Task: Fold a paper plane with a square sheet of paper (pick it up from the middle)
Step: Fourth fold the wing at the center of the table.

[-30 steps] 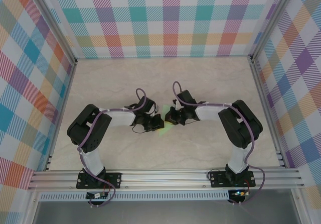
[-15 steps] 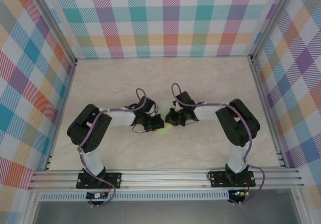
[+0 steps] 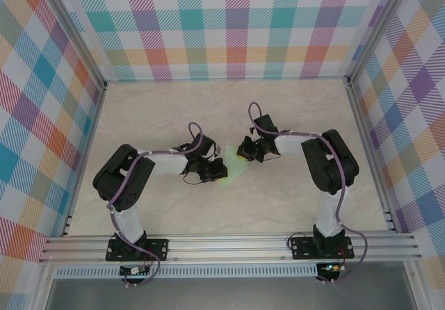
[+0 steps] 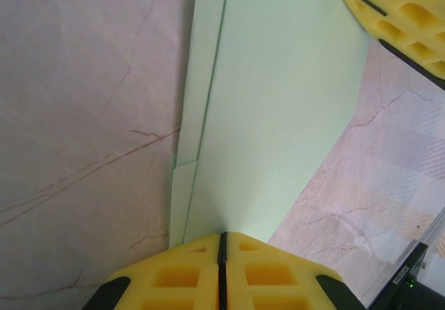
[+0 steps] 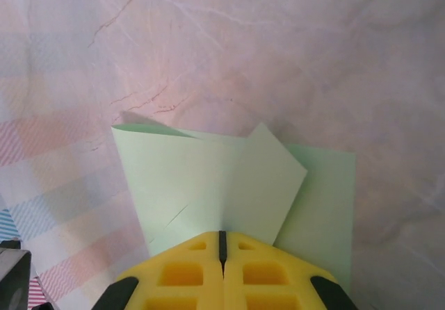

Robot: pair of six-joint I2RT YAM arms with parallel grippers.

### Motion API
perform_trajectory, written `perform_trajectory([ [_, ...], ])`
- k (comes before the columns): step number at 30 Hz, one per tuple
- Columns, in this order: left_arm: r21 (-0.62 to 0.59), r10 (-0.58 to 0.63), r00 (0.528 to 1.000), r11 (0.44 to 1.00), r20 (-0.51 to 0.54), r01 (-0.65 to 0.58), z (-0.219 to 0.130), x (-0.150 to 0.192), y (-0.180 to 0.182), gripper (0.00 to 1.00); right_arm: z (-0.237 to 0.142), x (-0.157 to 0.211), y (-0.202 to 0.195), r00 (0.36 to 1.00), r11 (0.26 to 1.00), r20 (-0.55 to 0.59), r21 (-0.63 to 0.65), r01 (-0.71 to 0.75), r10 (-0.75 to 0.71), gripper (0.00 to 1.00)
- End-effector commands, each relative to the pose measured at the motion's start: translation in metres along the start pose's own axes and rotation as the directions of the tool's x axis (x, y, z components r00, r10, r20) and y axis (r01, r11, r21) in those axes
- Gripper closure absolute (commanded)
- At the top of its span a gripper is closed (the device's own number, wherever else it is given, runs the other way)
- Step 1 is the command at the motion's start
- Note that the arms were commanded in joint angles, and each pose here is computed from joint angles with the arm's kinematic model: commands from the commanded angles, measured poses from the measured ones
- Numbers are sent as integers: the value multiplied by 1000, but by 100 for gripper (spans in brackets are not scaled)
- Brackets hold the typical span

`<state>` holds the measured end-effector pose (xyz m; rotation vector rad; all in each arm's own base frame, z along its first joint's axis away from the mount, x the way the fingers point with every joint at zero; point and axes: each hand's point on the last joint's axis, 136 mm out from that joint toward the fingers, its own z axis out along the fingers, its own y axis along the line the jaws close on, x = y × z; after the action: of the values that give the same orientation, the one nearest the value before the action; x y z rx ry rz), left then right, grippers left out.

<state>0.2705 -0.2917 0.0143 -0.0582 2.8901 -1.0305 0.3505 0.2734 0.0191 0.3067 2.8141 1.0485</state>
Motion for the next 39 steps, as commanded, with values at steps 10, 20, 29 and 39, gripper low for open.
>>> perform_trajectory([
  [10, -279, -134, 983, 956, -127, 94, 10, 53, 81, 91, -6, -32, -9, 999, 1000, 36, -14, -23, 23, 95],
  [20, -265, -131, 983, 960, -126, 94, 9, 50, 76, 91, -6, -47, -17, 998, 999, 51, -4, -39, 39, 94],
  [29, -247, -114, 987, 965, -111, 84, 4, 45, 66, 90, -36, -55, 5, 996, 1000, 82, -16, 24, -22, 91],
  [39, -155, -42, 999, 987, -26, 38, -27, 15, 12, 81, -69, -5, 2, 999, 999, 37, -51, -10, 12, 73],
])
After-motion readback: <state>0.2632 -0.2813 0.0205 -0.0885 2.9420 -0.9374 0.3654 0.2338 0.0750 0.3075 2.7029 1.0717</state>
